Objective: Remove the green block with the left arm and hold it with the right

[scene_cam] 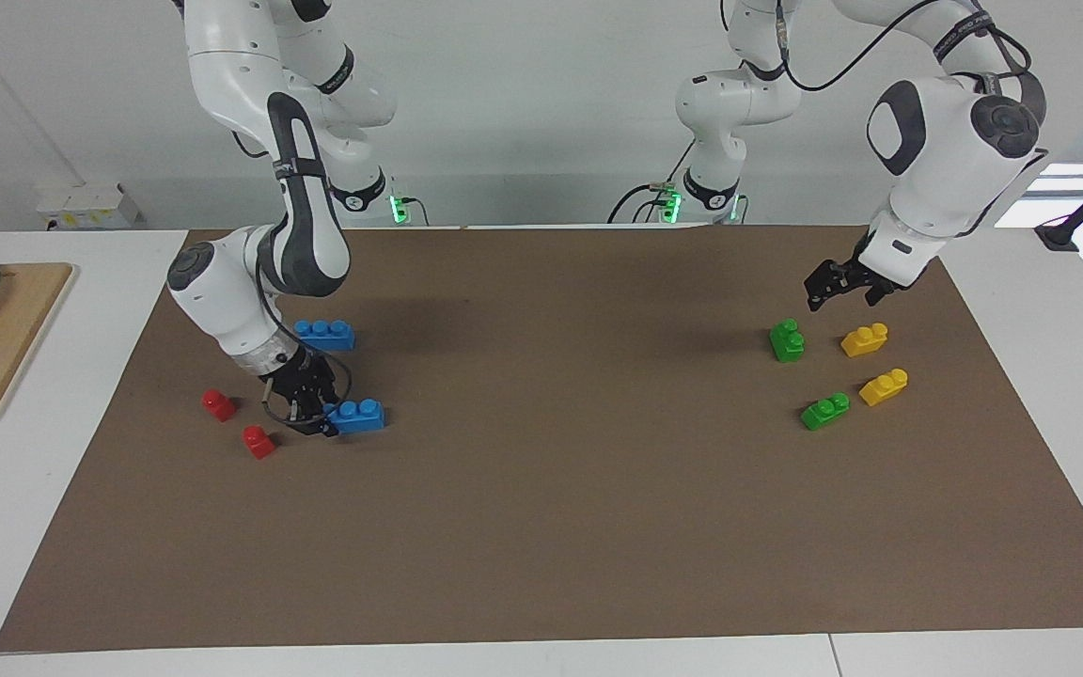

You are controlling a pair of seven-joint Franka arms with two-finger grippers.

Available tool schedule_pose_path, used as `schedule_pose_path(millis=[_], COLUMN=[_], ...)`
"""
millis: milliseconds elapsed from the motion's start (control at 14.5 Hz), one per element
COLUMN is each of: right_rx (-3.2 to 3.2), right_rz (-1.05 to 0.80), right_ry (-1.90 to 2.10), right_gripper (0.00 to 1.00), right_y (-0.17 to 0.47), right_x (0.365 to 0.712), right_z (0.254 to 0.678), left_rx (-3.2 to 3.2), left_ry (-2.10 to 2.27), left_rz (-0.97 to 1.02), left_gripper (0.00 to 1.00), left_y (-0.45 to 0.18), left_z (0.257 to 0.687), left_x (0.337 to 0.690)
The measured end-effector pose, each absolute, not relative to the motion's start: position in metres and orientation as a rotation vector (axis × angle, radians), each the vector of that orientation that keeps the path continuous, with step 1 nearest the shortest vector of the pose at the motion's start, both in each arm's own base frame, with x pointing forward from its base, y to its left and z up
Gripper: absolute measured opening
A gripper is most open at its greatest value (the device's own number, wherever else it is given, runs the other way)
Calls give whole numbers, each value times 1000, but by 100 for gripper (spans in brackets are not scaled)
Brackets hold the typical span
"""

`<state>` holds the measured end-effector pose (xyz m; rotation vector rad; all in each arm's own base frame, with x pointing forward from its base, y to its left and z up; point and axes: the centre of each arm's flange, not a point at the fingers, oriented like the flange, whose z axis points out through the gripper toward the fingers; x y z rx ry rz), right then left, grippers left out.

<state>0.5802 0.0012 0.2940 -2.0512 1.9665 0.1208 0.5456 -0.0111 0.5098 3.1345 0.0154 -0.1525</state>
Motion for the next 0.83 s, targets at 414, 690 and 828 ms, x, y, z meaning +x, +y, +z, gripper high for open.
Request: schedule_pose_path(millis=[414,690,828], right_rx=[-2086,-2111,-2118], right_rz=[210,248,207], right_ry=[1938,1868,1824], right_gripper=[100,100,100], right_y=[8,11,11], right_x=[581,590,596], right_z=[320,394,432], left_rx=[3135,3135,3134], left_ry=[-3,-16,-57], left_rz=[-124,-111,-110], left_gripper=[100,100,100], left_y=[-17,-22,-36], left_z=[560,569,571], left_x=[551,559,562])
